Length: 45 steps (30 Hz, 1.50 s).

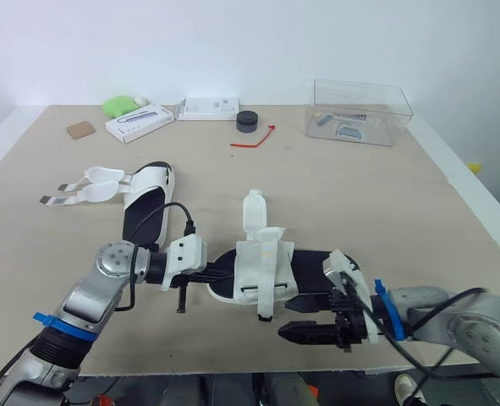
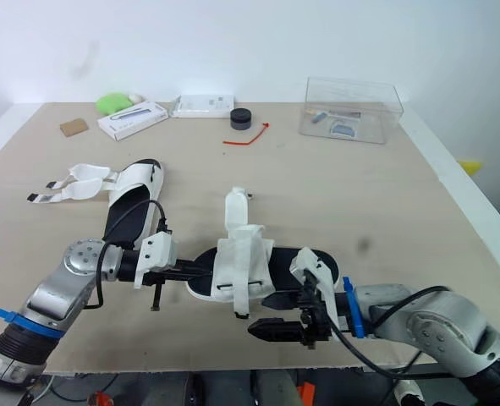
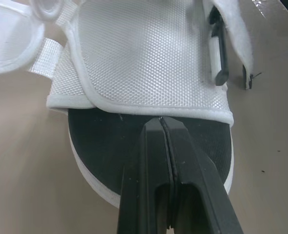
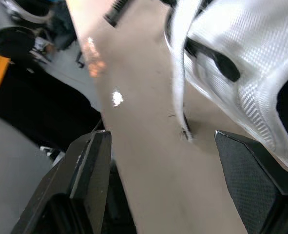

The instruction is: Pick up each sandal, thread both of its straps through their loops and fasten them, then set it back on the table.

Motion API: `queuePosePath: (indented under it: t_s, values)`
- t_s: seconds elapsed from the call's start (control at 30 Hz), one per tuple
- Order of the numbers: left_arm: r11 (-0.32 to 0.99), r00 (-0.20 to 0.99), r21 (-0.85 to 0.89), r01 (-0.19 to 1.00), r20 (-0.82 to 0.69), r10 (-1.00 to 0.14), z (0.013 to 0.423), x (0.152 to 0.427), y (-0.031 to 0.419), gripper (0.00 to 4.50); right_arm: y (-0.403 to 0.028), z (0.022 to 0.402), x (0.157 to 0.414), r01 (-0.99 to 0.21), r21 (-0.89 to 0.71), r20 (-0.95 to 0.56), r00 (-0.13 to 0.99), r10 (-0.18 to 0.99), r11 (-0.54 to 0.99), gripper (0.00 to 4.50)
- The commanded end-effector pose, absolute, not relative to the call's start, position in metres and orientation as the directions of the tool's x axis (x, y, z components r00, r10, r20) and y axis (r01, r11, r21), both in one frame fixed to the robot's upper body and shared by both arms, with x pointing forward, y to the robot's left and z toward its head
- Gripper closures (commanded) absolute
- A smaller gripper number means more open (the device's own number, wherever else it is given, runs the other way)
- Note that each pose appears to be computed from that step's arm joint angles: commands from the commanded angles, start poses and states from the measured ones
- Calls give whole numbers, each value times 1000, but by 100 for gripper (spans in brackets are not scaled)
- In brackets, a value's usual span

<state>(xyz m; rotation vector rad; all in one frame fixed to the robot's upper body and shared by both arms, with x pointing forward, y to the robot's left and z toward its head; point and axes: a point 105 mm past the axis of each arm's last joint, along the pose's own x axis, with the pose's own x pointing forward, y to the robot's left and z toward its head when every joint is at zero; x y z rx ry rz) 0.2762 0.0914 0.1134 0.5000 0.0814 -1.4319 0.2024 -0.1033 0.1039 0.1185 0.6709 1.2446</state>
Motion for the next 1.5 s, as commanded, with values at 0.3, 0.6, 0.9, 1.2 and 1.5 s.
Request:
queuePosePath:
  t_s: [0.3,0.6,0.9,1.2,1.5]
  values:
    - [38,143,301,953,-332,-932,119,280,86,450,-86,114,221,-822,423,-349,239,906,380,138]
    - [58,164,307,950,-329,-930,116,280,89,450,-89,113,219,-773,513,-360,202,911,374,444]
    - [68,171,299,952,-333,-927,112,277,90,450,-95,193,254,-717,651,-181,171,968,249,444]
    - [77,177,301,950,-321,-930,111,276,86,450,-104,183,279,-622,696,-351,142,926,359,444]
    - [74,172,297,952,-319,-932,109,274,84,450,-102,177,264,-585,749,-369,22,929,311,444]
